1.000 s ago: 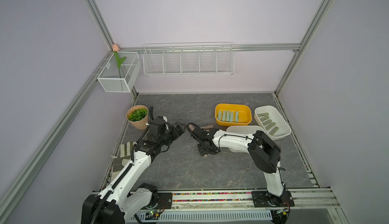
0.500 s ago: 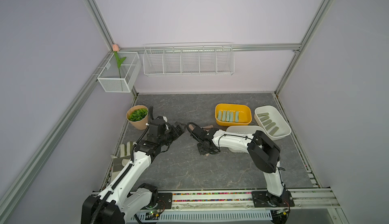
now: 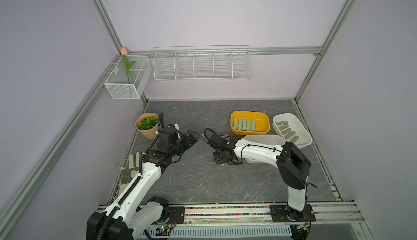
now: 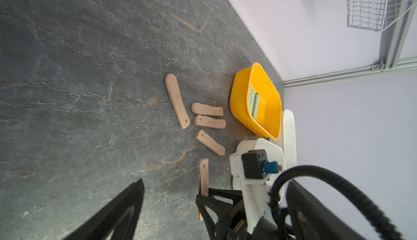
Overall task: Place the fruit knives into the storage box by color
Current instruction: Pick up the fruit knife from the center of the board, then place the fruit knife in the storage box.
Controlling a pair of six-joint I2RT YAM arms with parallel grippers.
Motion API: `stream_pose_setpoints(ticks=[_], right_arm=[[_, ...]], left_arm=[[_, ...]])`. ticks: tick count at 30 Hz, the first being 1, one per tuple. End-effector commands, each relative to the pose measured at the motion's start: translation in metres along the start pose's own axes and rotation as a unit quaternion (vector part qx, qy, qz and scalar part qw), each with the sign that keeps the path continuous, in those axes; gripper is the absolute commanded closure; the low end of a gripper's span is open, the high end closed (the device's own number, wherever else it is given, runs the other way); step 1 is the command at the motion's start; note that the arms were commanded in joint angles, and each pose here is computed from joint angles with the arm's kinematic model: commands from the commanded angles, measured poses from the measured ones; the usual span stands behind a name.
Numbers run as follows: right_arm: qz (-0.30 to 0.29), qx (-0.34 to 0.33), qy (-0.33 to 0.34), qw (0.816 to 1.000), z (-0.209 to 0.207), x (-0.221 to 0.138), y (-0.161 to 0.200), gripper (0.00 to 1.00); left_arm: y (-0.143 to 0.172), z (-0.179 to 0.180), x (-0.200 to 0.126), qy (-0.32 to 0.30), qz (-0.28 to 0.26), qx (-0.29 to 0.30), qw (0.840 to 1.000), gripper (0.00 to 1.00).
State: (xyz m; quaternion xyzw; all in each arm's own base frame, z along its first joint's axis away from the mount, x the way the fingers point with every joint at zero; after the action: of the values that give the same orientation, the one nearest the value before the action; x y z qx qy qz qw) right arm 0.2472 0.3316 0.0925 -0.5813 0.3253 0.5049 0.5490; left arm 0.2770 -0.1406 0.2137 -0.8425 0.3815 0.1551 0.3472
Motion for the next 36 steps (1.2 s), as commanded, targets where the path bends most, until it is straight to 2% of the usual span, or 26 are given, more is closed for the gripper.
stream_pose_setpoints(ticks=[1,8,15,23,29,36], right_arm=[[-0.032,0.023,-0.018,0.999,-0.010,-0.028,-0.014,0.72],[-0.073,0.069,-0.043,0.994,-0.055,-0.071,-0.033,0.72],[-0.084,0.104,-0.036,0.990,-0.118,-0.085,-0.031,0.72],[-0.075,0.145,-0.036,0.986,-0.182,-0.076,-0.013,0.73],[-0.053,0.143,-0.049,0.987,-0.192,-0.058,-0.010,0.74],[-0.027,0.144,-0.048,0.988,-0.195,-0.035,-0.011,0.75]], left_arm=[[-0.012,-0.017,-0.012,0.020,-0.015,0.006,1.000,0.01],[-0.017,-0.038,-0.011,0.050,-0.006,0.016,0.999,0.01],[-0.007,-0.082,0.010,0.070,0.025,0.058,0.996,0.01],[0.019,-0.133,0.050,0.092,0.070,0.095,0.989,0.01],[0.048,-0.158,0.078,0.101,0.114,0.119,0.981,0.01],[0.066,-0.161,0.096,0.098,0.139,0.123,0.978,0.01]])
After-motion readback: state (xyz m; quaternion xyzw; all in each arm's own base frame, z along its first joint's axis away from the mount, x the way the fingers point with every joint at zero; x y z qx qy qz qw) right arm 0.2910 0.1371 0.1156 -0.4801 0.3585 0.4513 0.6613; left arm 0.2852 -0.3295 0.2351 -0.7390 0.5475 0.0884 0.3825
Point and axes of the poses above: each gripper's point midway between its finger pads, its own x axis out along the fingers, its own z axis along the line the jaws close on, y = z × x, the point moved 3 cm from there along -x, back along the fingers, and after that the axes turned 7 degrees about x, right-handed, at the moved point
